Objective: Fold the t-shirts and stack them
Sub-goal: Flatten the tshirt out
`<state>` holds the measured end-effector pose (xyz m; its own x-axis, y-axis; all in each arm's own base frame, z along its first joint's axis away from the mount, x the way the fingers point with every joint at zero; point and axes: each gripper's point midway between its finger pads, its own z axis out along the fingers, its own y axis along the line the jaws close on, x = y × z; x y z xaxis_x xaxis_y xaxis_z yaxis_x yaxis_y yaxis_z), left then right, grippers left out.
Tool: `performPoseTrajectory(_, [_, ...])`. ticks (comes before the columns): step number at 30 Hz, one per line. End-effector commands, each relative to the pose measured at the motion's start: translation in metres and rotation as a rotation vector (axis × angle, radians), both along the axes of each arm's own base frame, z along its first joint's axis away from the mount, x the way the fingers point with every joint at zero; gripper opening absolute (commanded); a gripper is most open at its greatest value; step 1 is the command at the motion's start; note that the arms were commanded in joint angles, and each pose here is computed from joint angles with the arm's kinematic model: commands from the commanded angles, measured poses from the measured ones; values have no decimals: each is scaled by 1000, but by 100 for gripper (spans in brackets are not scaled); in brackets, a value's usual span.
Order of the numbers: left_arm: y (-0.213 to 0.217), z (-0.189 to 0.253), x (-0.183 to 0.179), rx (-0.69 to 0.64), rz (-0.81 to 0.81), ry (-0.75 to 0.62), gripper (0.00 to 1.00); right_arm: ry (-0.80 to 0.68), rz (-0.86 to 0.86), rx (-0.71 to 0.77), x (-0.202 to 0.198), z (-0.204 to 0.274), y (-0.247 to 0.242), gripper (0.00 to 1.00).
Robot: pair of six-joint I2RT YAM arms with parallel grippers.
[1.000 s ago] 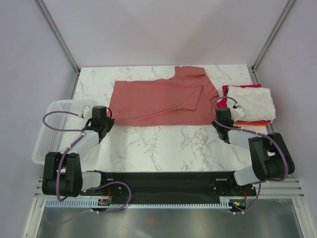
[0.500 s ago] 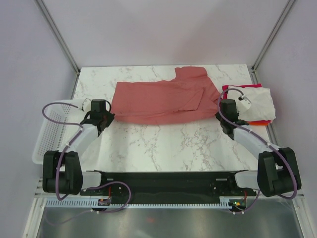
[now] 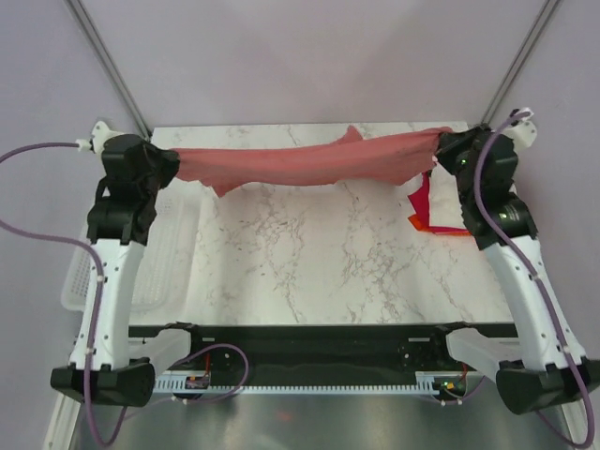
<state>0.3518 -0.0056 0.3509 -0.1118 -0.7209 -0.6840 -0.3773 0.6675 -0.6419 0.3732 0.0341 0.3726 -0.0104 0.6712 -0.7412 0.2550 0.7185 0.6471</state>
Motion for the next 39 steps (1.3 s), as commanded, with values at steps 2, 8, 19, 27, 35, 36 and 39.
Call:
performPoseTrajectory(2, [7, 68, -63, 71, -18, -107, 2, -202, 10, -26, -69, 99, -15, 0])
performPoseTrajectory(8, [7, 143, -108, 75, -24, -250, 2, -353, 7, -21, -128, 181, -26, 0])
performPoseTrajectory(19, [-14, 110, -29, 50, -132, -87, 2, -217, -8, -35, -60, 149, -17, 0])
performPoseTrajectory(27, [-16, 124, 42, 56, -176, -91, 2, -174, 90, 36, 24, 141, -7, 0])
performPoseTrajectory(35, [-6, 185, 93, -68, -283, -279, 2, -280, 199, 119, 65, 192, -20, 0])
performPoseTrajectory(36, [-6, 178, 98, -74, -292, -268, 2, -261, 212, 132, 74, 184, -20, 0])
performPoseTrajectory(39, [-4, 141, 114, -65, -297, -189, 2, -210, 248, 157, 92, 151, -14, 0])
